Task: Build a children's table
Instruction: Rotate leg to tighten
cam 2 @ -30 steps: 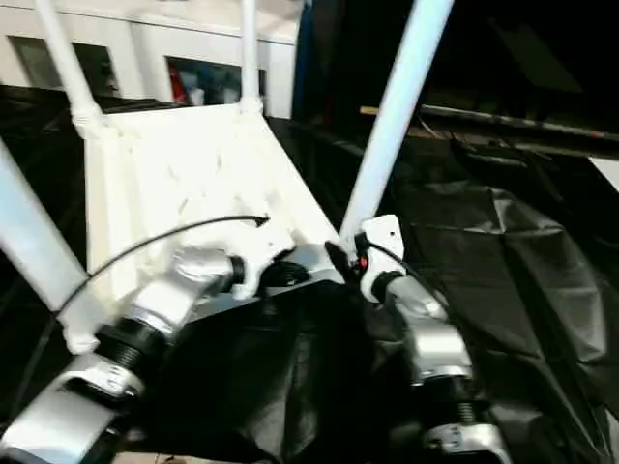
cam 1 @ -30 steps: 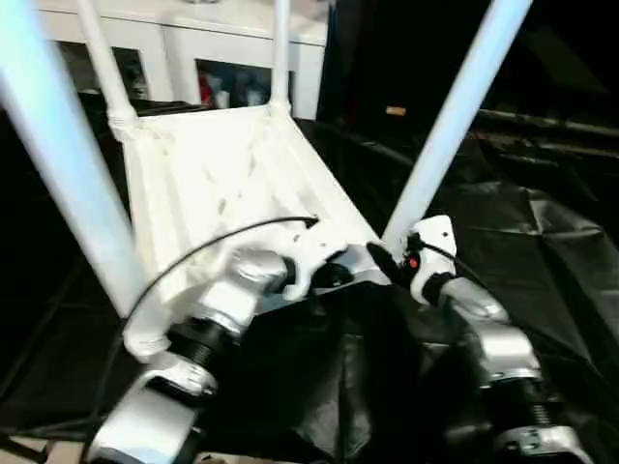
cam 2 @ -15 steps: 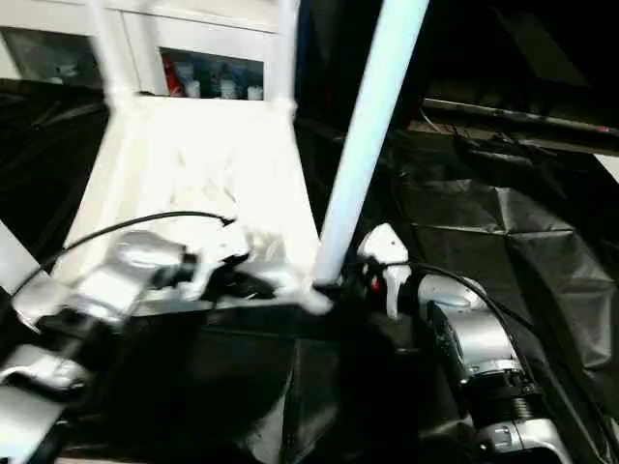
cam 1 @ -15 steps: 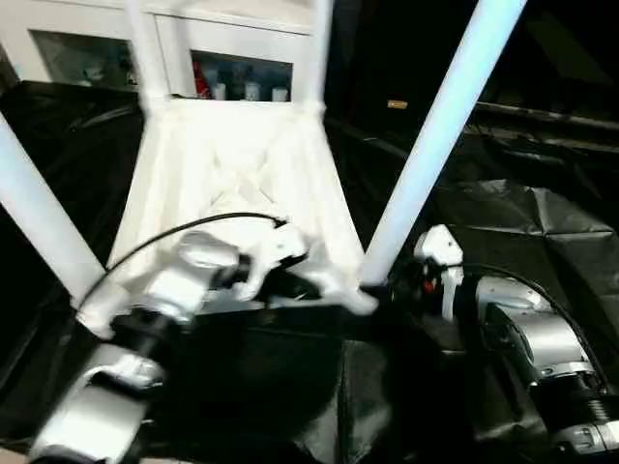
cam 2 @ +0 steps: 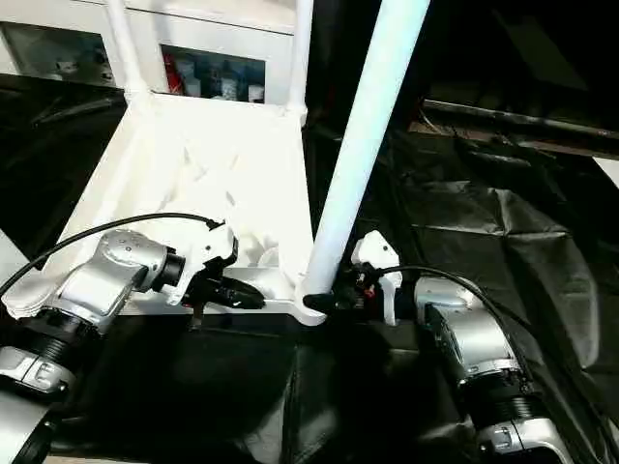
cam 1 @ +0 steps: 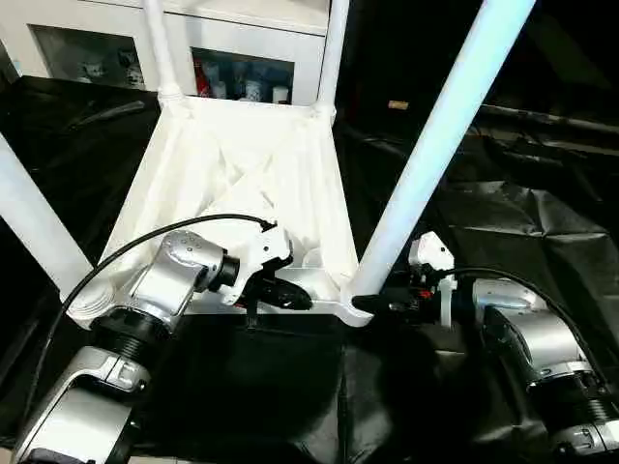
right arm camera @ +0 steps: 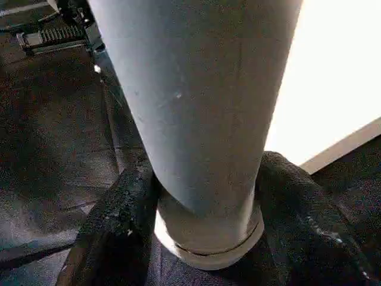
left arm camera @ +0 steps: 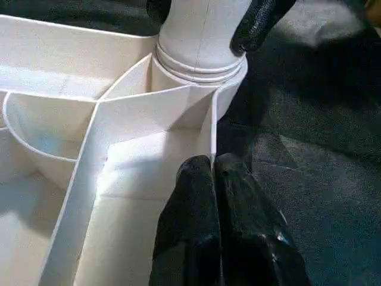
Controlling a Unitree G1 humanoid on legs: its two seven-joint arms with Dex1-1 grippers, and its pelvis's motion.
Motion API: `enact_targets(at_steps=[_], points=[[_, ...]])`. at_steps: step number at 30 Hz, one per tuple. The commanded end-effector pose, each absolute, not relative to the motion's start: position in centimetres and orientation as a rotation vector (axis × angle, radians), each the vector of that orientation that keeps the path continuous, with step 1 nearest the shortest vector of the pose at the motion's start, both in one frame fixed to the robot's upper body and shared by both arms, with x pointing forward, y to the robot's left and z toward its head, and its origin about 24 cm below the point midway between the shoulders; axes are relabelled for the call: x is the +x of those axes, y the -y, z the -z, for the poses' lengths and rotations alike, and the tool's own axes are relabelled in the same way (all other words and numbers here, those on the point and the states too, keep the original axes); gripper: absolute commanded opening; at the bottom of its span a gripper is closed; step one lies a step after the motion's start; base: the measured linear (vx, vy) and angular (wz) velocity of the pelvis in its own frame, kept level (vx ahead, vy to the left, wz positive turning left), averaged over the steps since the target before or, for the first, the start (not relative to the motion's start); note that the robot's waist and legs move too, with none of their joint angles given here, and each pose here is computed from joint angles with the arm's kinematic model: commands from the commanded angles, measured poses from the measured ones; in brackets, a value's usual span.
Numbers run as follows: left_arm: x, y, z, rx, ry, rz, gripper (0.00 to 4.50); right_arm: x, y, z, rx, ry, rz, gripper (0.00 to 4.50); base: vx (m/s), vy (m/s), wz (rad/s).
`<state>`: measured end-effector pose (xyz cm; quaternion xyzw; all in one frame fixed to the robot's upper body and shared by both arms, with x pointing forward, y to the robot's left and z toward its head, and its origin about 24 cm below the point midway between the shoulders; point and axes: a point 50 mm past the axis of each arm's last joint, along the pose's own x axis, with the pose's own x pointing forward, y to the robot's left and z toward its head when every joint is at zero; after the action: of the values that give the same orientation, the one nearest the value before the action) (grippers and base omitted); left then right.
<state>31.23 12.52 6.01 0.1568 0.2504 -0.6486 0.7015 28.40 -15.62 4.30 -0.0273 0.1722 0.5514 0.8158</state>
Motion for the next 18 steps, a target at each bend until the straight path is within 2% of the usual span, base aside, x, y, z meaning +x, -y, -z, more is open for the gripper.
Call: enact_targets(at_steps=[1, 4, 6, 8, 10, 11, 14, 16, 17, 18], points=[[31.5, -11.3, -4.5, 0.349, -0.573, 1.342, 0.0, 27.8, 14.7, -2.9, 0.003, -0.408, -1.131, 2.11, 0.0, 0.0, 0.0], [32.6, -9.8, -4.5, 0.323, -0.507, 1.198, 0.0, 28.5, 14.1, -1.6, 0.027, -0.426, -0.939, 2.1, -0.017, 0.003, 0.0], [32.8, -8.0, -4.2, 0.304, -0.487, 1.132, 0.0, 28.8, 12.8, -0.7, 0.055, -0.43, -0.803, 2.07, -0.052, 0.008, -0.01], [32.8, -7.5, -4.2, 0.301, -0.483, 1.125, 0.0, 28.9, 12.5, -0.5, 0.063, -0.431, -0.773, 2.06, 0.0, 0.0, 0.0], [32.4, -5.3, -4.1, 0.284, -0.467, 1.128, 0.0, 29.7, 11.4, -0.1, 0.096, -0.438, -0.612, 2.05, 0.0, 0.0, 0.0], [32.4, -5.3, -4.1, 0.284, -0.467, 1.128, 0.0, 29.7, 11.4, -0.1, 0.096, -0.438, -0.612, 2.05, 0.0, 0.0, 0.0], [31.8, -3.2, -3.9, 0.31, -0.456, 1.161, 0.0, 30.6, 10.1, -0.2, 0.103, -0.424, -0.501, 2.04, 0.0, 0.0, 0.0], [31.4, -2.4, -3.8, 0.32, -0.453, 1.192, 0.0, 31.1, 9.2, -0.8, 0.093, -0.388, -0.501, 2.04, 0.0, 0.0, 0.0], [31.3, -2.3, -3.8, 0.323, -0.454, 1.2, 0.0, 31.1, 9.0, -1.0, 0.091, -0.373, -0.523, 2.6, 0.0, 0.0, 0.0], [31.4, -2.4, -3.8, 0.326, -0.456, 1.201, 0.0, 31.2, 8.9, -1.2, 0.087, -0.364, -0.536, 2.74, 0.0, 0.0, 0.0]])
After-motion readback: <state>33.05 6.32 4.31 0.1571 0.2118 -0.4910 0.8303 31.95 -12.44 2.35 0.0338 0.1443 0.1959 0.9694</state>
